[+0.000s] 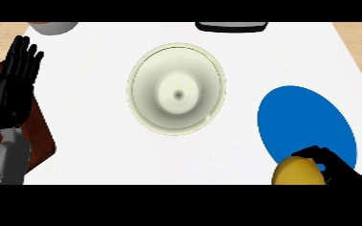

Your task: Pick the lemon from the plate and place it in the bowl

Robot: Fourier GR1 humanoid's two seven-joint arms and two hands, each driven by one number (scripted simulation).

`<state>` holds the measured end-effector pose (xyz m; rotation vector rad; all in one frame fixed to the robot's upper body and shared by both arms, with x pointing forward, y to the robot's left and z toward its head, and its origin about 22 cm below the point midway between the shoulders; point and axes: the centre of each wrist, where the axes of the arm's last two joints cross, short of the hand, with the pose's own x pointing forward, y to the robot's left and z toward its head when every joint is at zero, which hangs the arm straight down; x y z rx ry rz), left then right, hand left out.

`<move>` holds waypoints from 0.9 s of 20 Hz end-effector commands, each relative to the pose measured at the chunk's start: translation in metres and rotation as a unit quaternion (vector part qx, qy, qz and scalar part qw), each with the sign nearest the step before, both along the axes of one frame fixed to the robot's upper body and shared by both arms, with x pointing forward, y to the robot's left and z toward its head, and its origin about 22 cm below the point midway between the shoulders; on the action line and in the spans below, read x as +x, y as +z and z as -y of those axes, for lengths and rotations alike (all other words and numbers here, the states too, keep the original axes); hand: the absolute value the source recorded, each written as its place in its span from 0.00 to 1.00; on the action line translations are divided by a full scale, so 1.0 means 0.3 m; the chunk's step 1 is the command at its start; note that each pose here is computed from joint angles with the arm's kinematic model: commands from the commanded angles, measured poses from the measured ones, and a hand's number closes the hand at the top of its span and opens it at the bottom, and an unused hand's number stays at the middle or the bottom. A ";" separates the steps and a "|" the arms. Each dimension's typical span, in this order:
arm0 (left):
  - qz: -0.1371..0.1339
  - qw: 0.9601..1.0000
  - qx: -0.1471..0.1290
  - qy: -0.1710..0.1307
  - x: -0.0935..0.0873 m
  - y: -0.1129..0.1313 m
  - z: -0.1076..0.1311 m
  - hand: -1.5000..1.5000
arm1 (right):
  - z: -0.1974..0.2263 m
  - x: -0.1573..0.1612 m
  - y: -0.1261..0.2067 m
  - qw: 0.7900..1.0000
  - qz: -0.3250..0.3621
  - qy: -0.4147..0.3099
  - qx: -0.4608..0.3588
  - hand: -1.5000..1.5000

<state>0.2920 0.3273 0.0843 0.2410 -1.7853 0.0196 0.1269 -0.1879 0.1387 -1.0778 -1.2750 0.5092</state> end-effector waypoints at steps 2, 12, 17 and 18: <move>-0.001 1.000 0.011 -0.008 -0.003 -0.006 0.006 0.50 | -0.096 -0.020 0.171 0.998 0.047 0.001 0.035 1.00; 0.007 1.000 0.002 -0.016 0.058 0.010 0.017 0.50 | -0.325 0.255 0.240 0.999 -0.022 0.029 0.029 1.00; -0.003 1.000 -0.003 -0.017 0.017 -0.049 0.029 0.50 | -0.418 0.405 0.190 0.998 -0.059 0.026 0.029 1.00; -0.002 1.000 0.001 -0.012 0.036 -0.013 0.026 0.50 | -0.414 0.433 0.227 0.997 -0.065 0.031 0.037 1.00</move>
